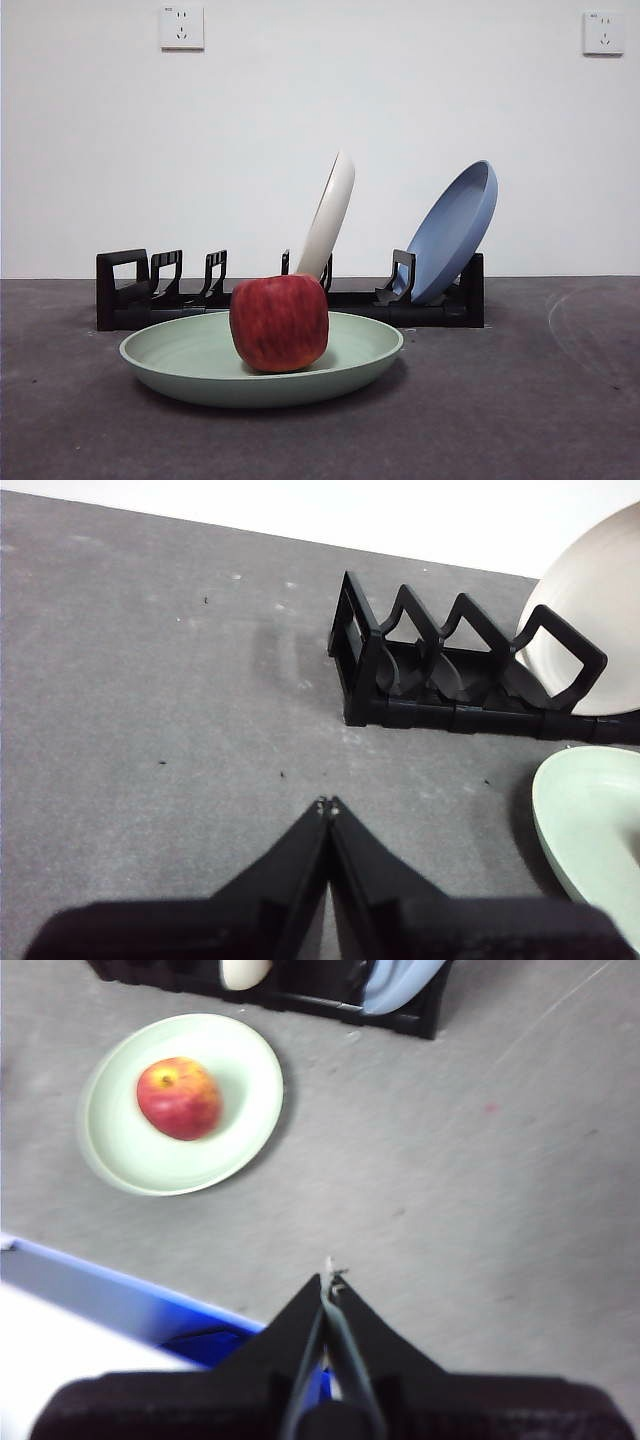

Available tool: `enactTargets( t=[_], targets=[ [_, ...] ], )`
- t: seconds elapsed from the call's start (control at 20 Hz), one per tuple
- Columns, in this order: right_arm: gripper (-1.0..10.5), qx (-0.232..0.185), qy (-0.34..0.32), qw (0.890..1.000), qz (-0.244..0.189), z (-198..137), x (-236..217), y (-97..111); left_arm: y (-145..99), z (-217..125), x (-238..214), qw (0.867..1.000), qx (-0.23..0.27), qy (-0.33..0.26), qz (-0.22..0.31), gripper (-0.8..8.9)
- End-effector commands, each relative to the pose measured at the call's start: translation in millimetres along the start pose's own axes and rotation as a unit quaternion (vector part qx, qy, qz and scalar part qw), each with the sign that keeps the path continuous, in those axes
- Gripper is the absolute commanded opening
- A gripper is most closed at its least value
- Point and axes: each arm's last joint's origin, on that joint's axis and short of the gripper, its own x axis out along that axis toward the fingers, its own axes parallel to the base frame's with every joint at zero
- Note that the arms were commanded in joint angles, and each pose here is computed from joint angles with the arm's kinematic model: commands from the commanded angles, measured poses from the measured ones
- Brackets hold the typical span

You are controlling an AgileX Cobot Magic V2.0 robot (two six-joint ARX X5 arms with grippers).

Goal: Take the green plate from the plate rack,put the plate on the table,take the apple from the table,put the apple in the plate

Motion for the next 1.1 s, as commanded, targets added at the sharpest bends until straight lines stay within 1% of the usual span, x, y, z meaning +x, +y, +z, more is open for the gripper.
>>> enactTargets(
  t=[0.05,0.1,0.15,0.2,0.3,0.35,0.4,0.5,0.65,0.7,0.8,1.1],
  targets=[
    [0.0,-0.028,-0.037,0.996,-0.079,3.8,2.3,-4.6,0.6,-1.9,1.1,1.0,0.006,0.002,0.0,-0.03],
    [0.0,-0.033,-0.064,0.99,-0.118,7.9,6.2,-6.6,0.7,-2.0,1.2,1.0,0.006,0.003,0.001,-0.03],
    [0.0,-0.032,-0.092,0.985,-0.145,11.1,11.8,-9.3,0.7,-2.1,1.4,1.0,0.006,0.004,0.001,-0.03],
    [0.0,-0.028,-0.122,0.979,-0.162,13.7,20.5,-12.6,0.7,-2.2,1.5,1.0,0.006,0.005,0.001,-0.03],
    [0.0,0.001,-0.19,0.963,-0.192,10.5,40.9,-25.7,0.8,-2.5,1.7,1.0,0.006,0.006,0.001,-0.03],
    [0.0,0.019,-0.219,0.956,-0.193,4.8,53.5,-33.4,0.8,-2.6,1.8,1.0,0.006,0.007,0.001,-0.03],
    [0.0,0.03,-0.24,0.954,-0.179,-3.8,67.2,-40.7,0.8,-2.7,1.9,1.0,0.006,0.008,0.002,-0.03],
    [0.0,0.047,-0.253,0.955,-0.149,-26.6,97.5,-55.9,0.8,-2.7,1.9,1.0,0.006,0.008,0.002,-0.03],
    [0.0,0.069,-0.269,0.949,-0.147,-68.5,136.9,-73.9,0.9,-2.9,2.1,1.0,0.006,0.01,0.002,-0.03],
    [0.0,0.072,-0.273,0.948,-0.148,-82.4,147.1,-76.8,0.9,-3.0,2.1,1.0,0.006,0.01,0.002,-0.03],
    [0.0,0.079,-0.279,0.944,-0.158,-99.6,157.7,-79.5,0.9,-3.0,2.1,1.0,0.006,0.01,0.002,-0.03],
    [0.0,0.085,-0.303,0.932,-0.182,-131.5,173.7,-81.7,0.9,-3.0,2.1,1.0,0.006,0.01,0.002,-0.03]
  ],
)
